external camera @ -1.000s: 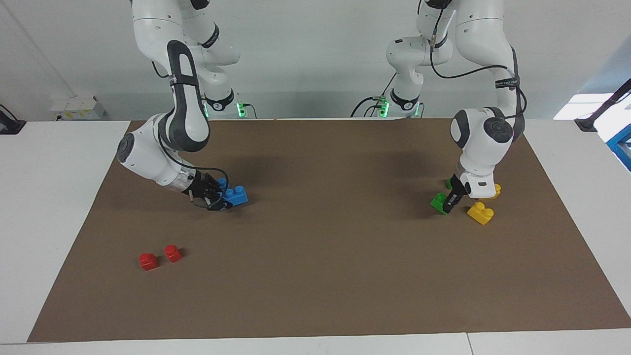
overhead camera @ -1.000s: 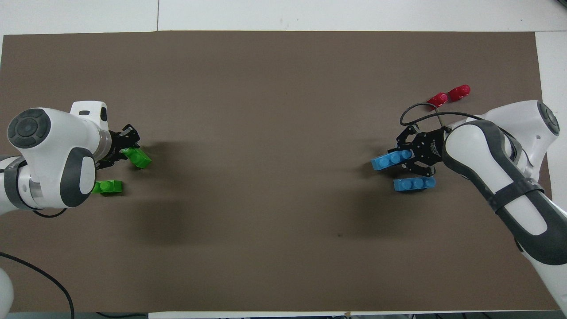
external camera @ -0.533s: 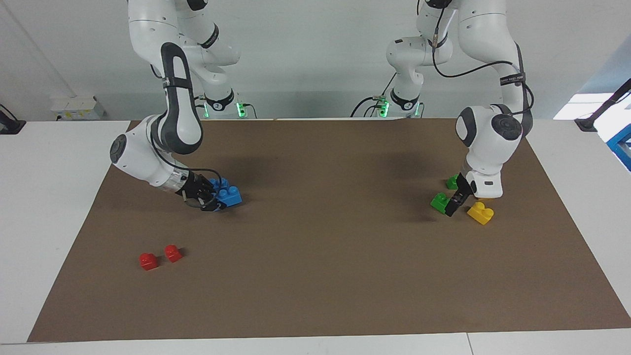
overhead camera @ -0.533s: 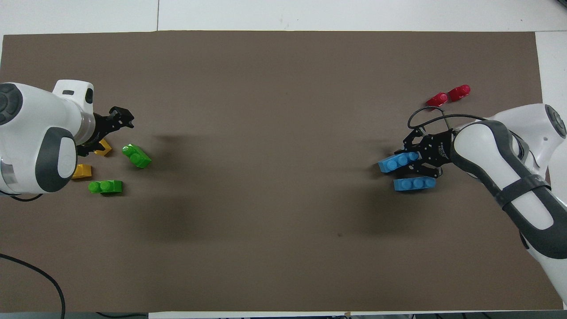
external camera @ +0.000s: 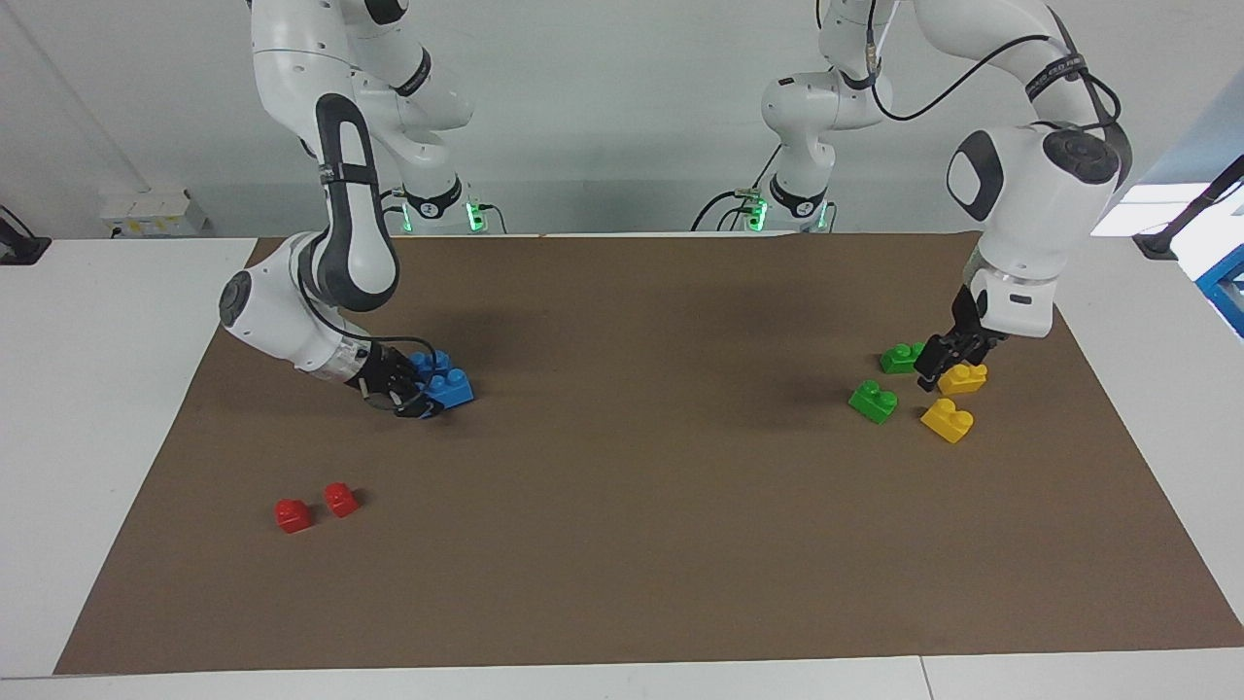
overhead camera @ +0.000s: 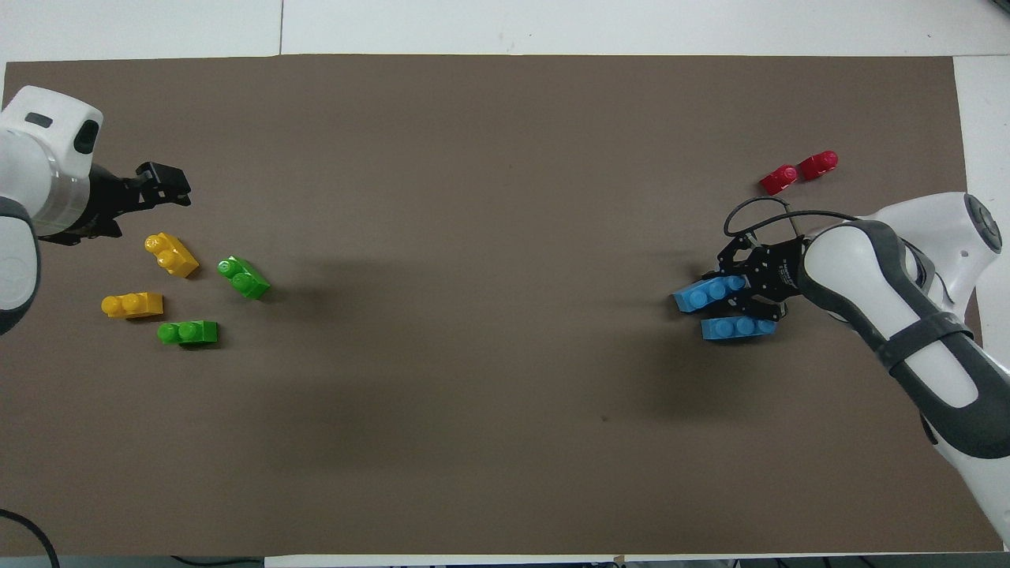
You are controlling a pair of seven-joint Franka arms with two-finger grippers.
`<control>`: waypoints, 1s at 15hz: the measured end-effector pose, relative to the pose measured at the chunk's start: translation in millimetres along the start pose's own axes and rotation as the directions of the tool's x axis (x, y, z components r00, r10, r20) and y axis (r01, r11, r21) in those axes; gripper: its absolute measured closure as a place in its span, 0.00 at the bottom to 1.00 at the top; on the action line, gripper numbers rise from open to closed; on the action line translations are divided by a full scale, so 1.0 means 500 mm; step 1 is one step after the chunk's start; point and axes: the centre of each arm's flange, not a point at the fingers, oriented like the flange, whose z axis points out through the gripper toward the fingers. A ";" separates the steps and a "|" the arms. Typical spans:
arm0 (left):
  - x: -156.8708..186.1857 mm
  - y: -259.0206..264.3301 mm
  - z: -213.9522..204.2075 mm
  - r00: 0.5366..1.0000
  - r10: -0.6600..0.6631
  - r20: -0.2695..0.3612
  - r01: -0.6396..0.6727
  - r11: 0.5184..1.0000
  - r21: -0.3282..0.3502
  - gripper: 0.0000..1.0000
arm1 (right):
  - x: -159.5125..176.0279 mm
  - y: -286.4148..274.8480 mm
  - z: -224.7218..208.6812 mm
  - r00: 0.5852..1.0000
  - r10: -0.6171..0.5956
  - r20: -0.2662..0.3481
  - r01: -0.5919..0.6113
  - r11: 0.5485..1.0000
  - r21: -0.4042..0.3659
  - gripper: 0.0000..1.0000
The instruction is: Remove green block with left arm and hold with right
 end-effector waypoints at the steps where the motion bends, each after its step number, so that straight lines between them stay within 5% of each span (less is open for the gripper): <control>1: -0.007 -0.009 -0.033 0.999 0.043 -0.003 -0.043 0.999 0.002 0.00 | 0.000 0.000 0.000 1.000 0.000 0.000 0.000 1.000 0.000 0.65; 4: -0.046 -0.026 -0.127 0.993 0.114 -0.004 -0.114 0.993 0.009 0.00 | 0.001 0.000 0.000 1.000 0.000 -0.007 0.000 1.000 0.005 0.61; 9: -0.107 -0.032 -0.226 0.991 0.135 0.017 -0.135 0.991 0.021 0.00 | -0.012 -0.006 0.011 1.000 0.002 -0.012 -0.002 1.000 0.001 0.11; 15: -0.136 -0.029 -0.291 0.983 0.151 0.103 -0.155 0.987 0.029 0.00 | -0.063 -0.030 0.024 1.000 0.026 -0.011 -0.026 1.000 -0.010 0.00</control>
